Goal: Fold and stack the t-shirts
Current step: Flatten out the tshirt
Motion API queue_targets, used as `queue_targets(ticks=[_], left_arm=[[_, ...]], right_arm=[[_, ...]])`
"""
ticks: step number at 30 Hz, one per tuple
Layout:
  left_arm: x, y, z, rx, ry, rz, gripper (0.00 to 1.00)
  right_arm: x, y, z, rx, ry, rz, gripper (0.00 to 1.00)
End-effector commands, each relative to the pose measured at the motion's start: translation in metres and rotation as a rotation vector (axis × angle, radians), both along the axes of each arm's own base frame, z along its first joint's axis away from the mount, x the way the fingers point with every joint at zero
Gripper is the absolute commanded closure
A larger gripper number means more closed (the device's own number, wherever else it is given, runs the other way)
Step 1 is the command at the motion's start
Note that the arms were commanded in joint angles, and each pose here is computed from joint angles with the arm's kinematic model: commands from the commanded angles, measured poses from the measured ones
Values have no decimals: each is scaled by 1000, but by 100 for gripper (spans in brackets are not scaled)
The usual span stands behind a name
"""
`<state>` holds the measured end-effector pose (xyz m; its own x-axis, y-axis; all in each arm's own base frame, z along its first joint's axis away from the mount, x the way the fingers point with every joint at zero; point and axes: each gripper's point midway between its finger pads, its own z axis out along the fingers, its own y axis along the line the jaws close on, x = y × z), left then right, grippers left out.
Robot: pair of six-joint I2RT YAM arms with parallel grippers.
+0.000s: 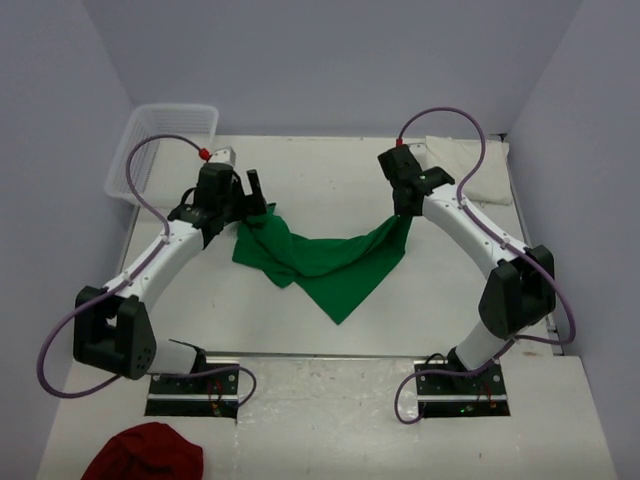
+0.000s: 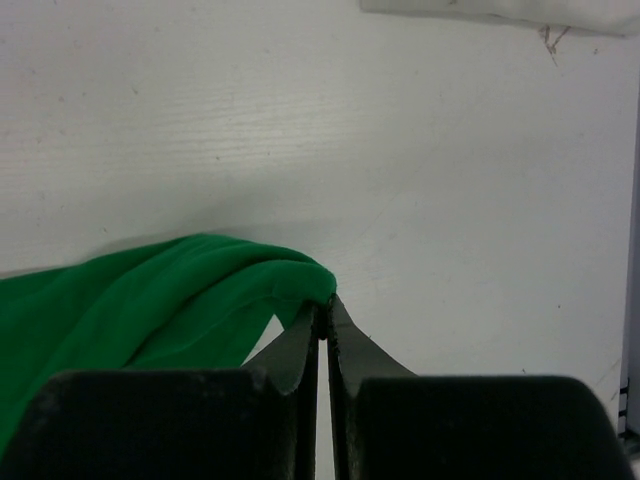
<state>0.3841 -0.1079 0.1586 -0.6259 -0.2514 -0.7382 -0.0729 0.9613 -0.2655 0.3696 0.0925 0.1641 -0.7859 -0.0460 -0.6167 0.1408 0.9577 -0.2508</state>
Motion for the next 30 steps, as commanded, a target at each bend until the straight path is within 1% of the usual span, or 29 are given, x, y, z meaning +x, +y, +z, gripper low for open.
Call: queue_targets(ticks=[1, 3, 5, 6, 7, 8, 9, 10, 11, 12, 13, 17, 20, 22, 26, 30], left_arm=[[-38, 4, -13, -23, 56, 5, 0], [-49, 10, -21, -18, 68, 28, 0], [-59, 18, -29, 8, 66, 43, 7], [-61, 19, -30, 13, 68, 42, 11], [-62, 19, -36, 19, 86, 39, 23], [-64, 16, -39, 11, 102, 24, 30], [-66, 15, -42, 9, 117, 17, 35], [-68, 13, -48, 1, 135, 10, 38], [-69, 12, -52, -2, 143, 11, 37], [-69, 12, -58, 2, 156, 9, 31], [-69, 13, -62, 10, 165, 11, 28], [-68, 16, -80, 36, 199, 27, 23], [-66, 18, -98, 51, 234, 39, 23], [-64, 18, -109, 66, 266, 42, 26], [-54, 24, -111, 67, 255, 63, 31], [-45, 34, -116, 55, 274, 88, 30]], right_arm=[[6, 5, 16, 42, -57, 18, 100], [5, 6, 19, 56, -62, 23, 100], [4, 7, 20, 64, -68, 30, 100], [2, 6, 20, 65, -67, 32, 100], [2, 7, 22, 69, -71, 35, 100], [1, 6, 22, 69, -70, 36, 100], [1, 7, 22, 69, -70, 38, 100], [1, 9, 23, 78, -70, 45, 100], [0, 9, 23, 81, -70, 47, 100], [0, 9, 24, 85, -73, 50, 100], [-2, 9, 28, 92, -82, 52, 100], [-4, 11, 33, 110, -97, 68, 100], [-5, 12, 35, 117, -103, 71, 100], [-6, 11, 33, 118, -100, 73, 100], [-10, 10, 29, 116, -96, 84, 100], [-13, 10, 29, 124, -104, 90, 100]])
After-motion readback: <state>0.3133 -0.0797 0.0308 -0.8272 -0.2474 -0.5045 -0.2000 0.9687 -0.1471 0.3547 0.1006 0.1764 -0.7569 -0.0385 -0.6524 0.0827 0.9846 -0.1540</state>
